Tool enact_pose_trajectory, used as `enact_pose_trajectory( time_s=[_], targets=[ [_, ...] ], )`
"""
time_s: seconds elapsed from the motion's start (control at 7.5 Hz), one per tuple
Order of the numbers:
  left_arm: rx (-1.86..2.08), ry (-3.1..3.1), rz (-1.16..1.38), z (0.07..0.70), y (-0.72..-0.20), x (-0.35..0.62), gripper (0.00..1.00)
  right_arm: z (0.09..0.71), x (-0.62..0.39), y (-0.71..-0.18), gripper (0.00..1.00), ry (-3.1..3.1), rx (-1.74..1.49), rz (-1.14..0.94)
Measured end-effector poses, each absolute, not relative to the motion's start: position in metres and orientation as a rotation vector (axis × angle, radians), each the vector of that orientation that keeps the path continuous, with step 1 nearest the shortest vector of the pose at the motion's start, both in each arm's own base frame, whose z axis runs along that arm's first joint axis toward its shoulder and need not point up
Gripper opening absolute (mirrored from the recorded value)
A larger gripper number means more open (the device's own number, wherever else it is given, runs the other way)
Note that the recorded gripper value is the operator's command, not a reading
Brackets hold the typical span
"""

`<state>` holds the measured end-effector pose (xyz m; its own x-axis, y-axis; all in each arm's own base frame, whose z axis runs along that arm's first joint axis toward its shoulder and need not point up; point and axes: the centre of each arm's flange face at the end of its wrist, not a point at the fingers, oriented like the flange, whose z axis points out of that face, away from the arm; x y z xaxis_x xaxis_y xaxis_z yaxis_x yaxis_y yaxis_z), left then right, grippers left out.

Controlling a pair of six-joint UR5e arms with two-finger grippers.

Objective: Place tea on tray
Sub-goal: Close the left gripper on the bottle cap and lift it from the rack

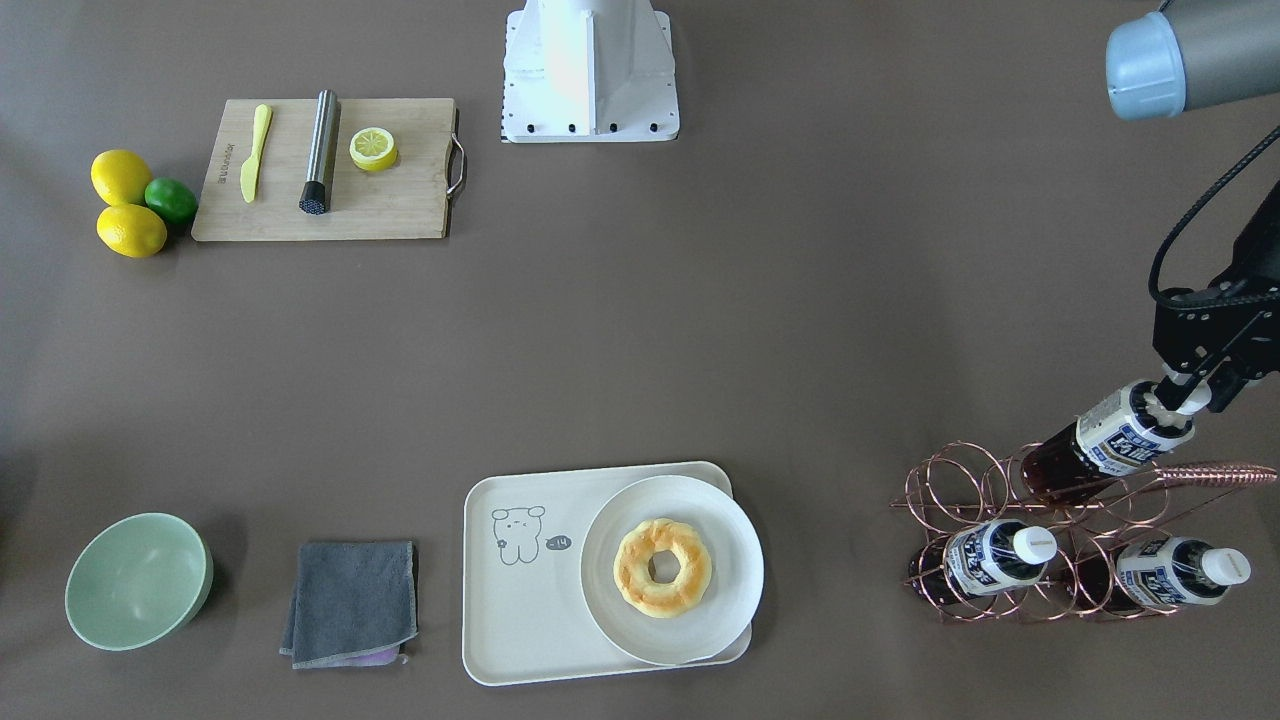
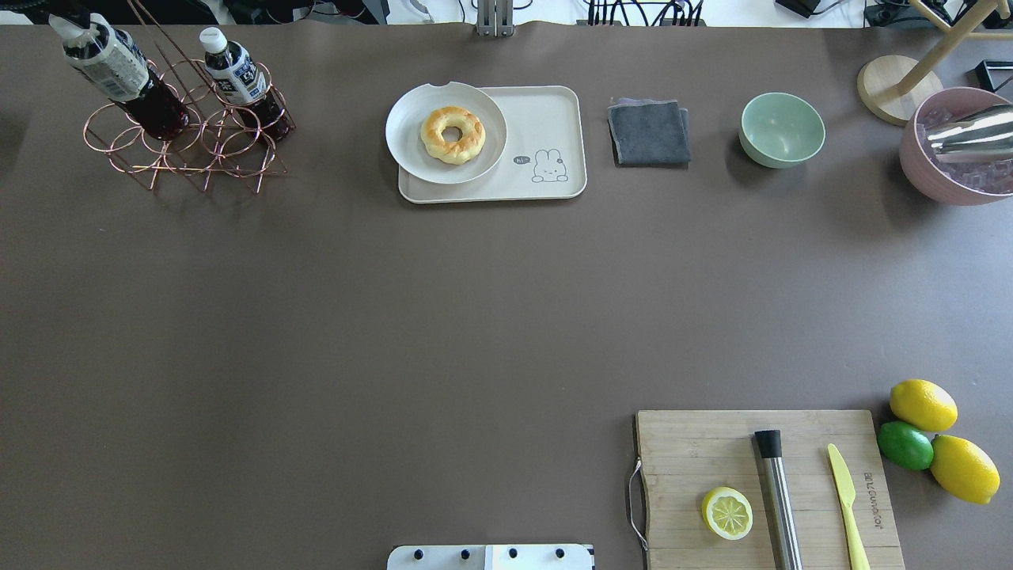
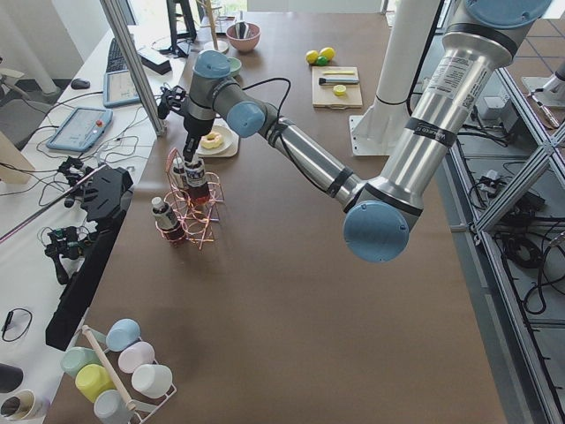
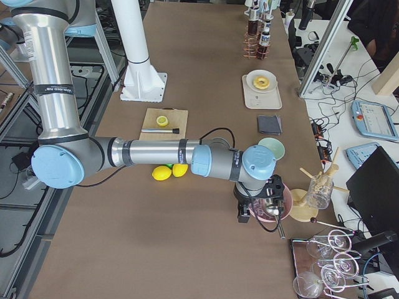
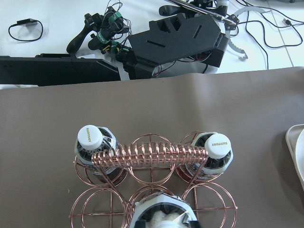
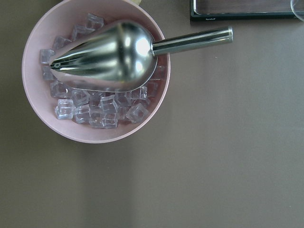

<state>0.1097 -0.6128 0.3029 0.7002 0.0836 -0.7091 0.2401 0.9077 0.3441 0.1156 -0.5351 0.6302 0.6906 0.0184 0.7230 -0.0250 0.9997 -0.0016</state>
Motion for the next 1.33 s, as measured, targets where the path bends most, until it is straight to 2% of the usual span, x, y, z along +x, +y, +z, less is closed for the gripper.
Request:
enact_pose_trajectory(
  time_s=[0.67,1.33],
  targets=[
    [0.449,0.776,-0.08,0.262,-0.561,0.065,0.0,0.631,0.115,-0.534,1.0,-0.808,0.006,0.025],
    [0.382,0.902,-0.145,0.216,-0.482,0.142,0.0,0.636,0.115,-0.53,1.0,-0.81,-0.001,0.027]
  ],
)
